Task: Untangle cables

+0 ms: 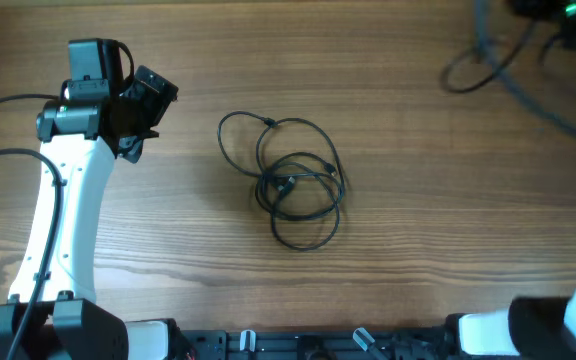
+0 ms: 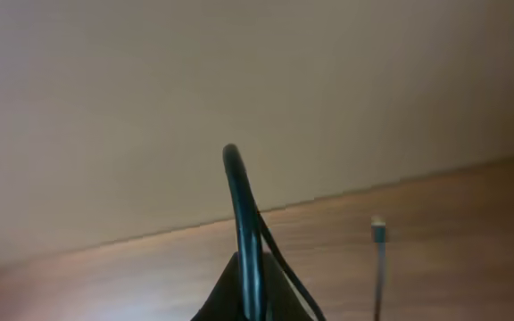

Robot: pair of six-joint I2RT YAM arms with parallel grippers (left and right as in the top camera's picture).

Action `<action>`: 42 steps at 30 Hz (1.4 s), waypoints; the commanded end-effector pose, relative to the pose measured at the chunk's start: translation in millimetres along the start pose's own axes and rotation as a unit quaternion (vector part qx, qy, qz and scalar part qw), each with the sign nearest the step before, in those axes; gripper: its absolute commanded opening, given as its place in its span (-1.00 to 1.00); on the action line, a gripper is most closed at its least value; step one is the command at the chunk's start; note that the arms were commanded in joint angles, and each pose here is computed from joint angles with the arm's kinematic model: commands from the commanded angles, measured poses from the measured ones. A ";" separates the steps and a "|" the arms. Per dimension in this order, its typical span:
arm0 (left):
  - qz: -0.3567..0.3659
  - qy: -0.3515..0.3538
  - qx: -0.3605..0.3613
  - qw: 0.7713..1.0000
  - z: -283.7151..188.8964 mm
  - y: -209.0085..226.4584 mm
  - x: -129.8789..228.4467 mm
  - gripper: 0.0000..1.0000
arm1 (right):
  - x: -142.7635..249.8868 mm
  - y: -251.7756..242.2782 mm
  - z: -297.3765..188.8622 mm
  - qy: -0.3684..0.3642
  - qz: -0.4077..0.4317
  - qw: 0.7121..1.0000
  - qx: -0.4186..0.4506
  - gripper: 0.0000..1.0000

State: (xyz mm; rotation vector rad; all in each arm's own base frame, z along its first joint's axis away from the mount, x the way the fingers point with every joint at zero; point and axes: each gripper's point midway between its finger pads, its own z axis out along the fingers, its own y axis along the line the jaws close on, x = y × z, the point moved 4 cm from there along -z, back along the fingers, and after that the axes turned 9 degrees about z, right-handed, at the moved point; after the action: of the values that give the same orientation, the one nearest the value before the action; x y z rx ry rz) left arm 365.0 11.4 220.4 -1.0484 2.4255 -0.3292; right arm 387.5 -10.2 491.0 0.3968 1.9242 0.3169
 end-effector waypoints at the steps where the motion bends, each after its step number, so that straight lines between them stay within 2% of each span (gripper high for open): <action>1: 0.004 0.002 0.000 1.000 1.0 -0.3 -0.8 1.00 | -13.3 -62.4 40.9 0.001 0.002 0.998 0.061 -0.91; 3: 0.004 0.002 0.000 1.000 1.0 -0.3 -0.8 1.00 | -17.2 -98.2 66.3 0.000 0.006 0.995 0.095 -0.92; 7: 0.004 0.002 0.000 1.000 1.0 -0.3 -0.8 1.00 | -24.6 -198.7 120.3 -0.037 0.018 0.970 0.238 -0.91; 11: 0.004 0.002 0.000 1.000 1.0 -0.3 -0.8 1.00 | -7.1 -283.7 164.6 -0.033 0.039 0.954 0.297 -0.91; 14: 0.004 0.002 0.000 1.000 1.0 -0.3 -0.8 1.00 | 23.9 -350.8 194.7 -0.017 0.054 0.934 0.352 -0.85; 16: 0.004 0.002 0.000 1.000 1.0 -0.3 -0.8 1.00 | 43.0 -370.2 205.8 0.002 0.070 0.931 0.359 -0.56; 17: 0.004 0.002 0.000 1.000 1.0 -0.4 -0.8 1.00 | 50.5 -374.8 210.9 0.013 0.075 0.933 0.351 -0.33; 18: 0.004 0.002 0.000 1.000 1.0 -0.3 -0.8 1.00 | 60.2 -376.3 218.1 0.031 0.085 0.940 0.328 0.13; 19: 0.004 0.002 0.000 1.000 1.0 -0.3 -0.8 1.00 | 66.9 -375.8 223.2 0.042 0.091 0.945 0.311 0.46; 20: 0.004 0.002 0.000 1.000 1.0 -0.3 -0.8 1.00 | 70.8 -372.8 226.3 0.051 0.097 0.949 0.297 0.93; 21: 0.004 0.002 0.000 1.000 1.0 -0.3 -0.8 1.00 | 73.7 -372.2 226.9 0.055 0.106 0.948 0.296 1.00; 23: 0.004 0.002 0.000 1.000 1.0 -0.3 -0.8 1.00 | 85.0 -370.0 225.2 0.070 0.148 0.940 0.300 0.99; 28: 0.004 0.002 0.000 1.000 1.0 -0.3 -0.8 1.00 | 104.7 -352.4 210.0 0.138 0.176 0.931 0.288 1.00; 30: 0.004 0.002 0.000 1.000 1.0 -0.3 -0.8 1.00 | 92.6 -338.9 196.8 0.131 0.184 0.932 0.284 0.99; 33: 0.004 0.002 0.000 1.000 1.0 -0.3 -0.8 1.00 | 53.3 -309.5 163.7 0.091 0.169 0.944 0.268 0.99; 36: 0.004 0.002 0.000 1.000 1.0 -0.3 -0.8 1.00 | 22.9 -272.1 131.7 0.076 0.113 0.967 0.216 0.99; 39: 0.004 0.002 0.000 1.000 1.0 -0.3 -0.8 1.00 | 14.2 -250.8 114.2 0.079 0.089 0.976 0.182 0.99; 42: 0.004 0.002 0.000 1.000 1.0 -0.3 -0.8 1.00 | 21.9 -238.8 114.5 0.105 0.088 0.981 0.140 1.00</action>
State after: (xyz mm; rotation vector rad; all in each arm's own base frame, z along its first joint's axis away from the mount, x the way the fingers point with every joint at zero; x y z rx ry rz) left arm 364.8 11.4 220.3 -1.0487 2.4262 -0.3289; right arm 447.4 -229.3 349.6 0.8408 2.0787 0.0979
